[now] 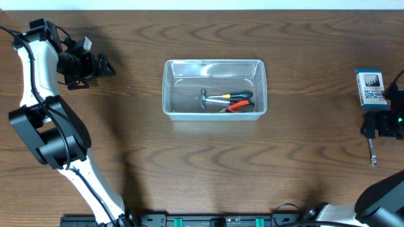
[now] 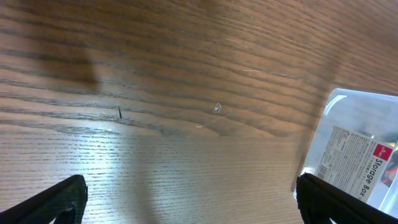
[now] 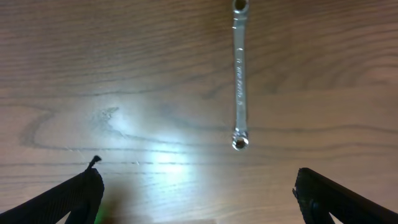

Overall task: Pack container
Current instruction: 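Position the right gripper above the silver wrench and align with it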

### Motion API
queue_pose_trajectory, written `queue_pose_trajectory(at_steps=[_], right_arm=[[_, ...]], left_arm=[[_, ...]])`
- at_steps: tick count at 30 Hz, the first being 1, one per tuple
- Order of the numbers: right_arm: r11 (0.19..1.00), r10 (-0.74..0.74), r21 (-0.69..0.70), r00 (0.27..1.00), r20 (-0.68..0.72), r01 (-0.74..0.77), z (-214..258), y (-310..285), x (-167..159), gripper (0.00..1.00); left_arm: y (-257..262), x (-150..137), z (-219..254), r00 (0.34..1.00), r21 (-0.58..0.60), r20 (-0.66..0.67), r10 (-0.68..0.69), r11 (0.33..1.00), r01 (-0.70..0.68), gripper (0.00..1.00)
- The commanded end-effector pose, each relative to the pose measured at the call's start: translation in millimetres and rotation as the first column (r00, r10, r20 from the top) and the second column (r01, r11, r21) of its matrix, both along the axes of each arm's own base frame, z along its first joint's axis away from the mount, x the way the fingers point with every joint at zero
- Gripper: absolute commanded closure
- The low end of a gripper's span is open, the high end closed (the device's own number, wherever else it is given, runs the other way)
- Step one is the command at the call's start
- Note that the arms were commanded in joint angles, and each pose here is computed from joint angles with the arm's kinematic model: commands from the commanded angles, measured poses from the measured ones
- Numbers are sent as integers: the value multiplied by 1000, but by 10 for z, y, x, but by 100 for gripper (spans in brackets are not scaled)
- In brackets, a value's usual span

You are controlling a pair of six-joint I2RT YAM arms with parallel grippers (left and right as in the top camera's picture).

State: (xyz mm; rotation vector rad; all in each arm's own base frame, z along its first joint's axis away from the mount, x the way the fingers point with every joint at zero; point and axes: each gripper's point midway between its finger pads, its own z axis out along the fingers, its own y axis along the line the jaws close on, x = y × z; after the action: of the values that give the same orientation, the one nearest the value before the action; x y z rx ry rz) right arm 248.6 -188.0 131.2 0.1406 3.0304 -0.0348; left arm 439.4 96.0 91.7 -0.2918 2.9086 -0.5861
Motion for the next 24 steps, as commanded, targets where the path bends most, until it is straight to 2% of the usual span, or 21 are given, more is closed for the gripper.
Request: queue_pose_trajectory(at_steps=[1,16,24], right_arm=[[996,54,64,998,21,-55,-86,49,46,1],[989,83,127,995,-47,-76,-445,18,90,1],[977,143,155,989,36,-147,-438,72,233,1]], left_arm=[[32,37,178,999,22,43,1,1000,-2,2],[32,36,177,999,22,43,1,1000,-2,2],[32,37,178,999,22,43,1,1000,-2,2]])
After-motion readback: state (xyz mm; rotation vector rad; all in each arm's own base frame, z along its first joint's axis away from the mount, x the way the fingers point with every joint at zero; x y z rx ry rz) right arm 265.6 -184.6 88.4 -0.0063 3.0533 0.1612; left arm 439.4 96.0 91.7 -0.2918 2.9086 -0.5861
